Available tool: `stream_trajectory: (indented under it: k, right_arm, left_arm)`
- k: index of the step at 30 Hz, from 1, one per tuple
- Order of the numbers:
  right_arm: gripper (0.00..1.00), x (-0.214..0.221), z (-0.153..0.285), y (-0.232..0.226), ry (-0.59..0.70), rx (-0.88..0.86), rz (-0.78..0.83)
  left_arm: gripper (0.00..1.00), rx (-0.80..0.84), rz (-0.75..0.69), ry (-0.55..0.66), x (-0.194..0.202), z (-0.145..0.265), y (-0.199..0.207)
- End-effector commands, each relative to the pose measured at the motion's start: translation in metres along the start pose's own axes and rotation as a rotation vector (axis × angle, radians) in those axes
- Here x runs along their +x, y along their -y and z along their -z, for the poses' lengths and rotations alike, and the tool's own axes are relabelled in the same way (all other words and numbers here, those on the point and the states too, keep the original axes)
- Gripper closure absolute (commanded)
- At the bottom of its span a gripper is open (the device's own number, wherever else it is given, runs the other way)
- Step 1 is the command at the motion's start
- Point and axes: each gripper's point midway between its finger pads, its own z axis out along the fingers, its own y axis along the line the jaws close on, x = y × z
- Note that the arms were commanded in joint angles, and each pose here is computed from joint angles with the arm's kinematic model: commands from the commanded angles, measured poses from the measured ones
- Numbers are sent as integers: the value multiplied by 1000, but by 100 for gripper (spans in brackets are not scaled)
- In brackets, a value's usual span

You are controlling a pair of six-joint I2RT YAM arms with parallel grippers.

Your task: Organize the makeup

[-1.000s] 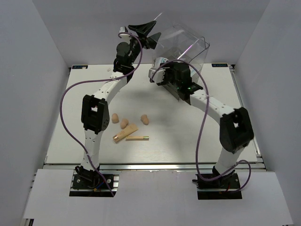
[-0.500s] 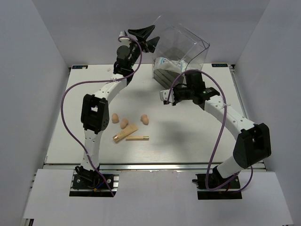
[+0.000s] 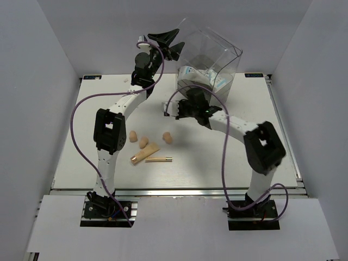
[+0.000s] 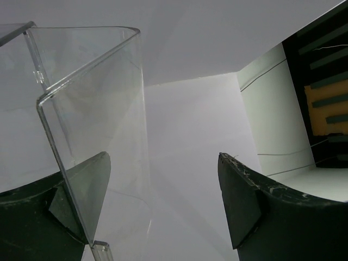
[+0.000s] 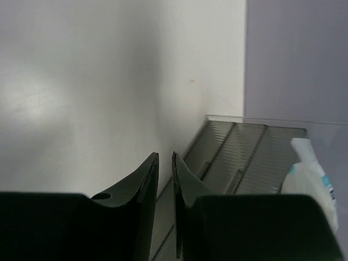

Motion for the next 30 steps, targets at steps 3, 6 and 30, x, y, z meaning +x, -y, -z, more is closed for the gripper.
stream_trajectory:
  k: [3, 6, 30]
  right_arm:
    - [79, 23, -36, 95, -183, 348, -3]
    - [78, 43, -50, 112, -266, 439, 9]
    - [82, 117, -9, 186, -505, 750, -65]
  left_arm:
    - [10, 134, -29, -7, 5, 3, 69]
    - [10, 133, -28, -7, 6, 2, 68]
    - [10, 136, -18, -6, 2, 1, 63]
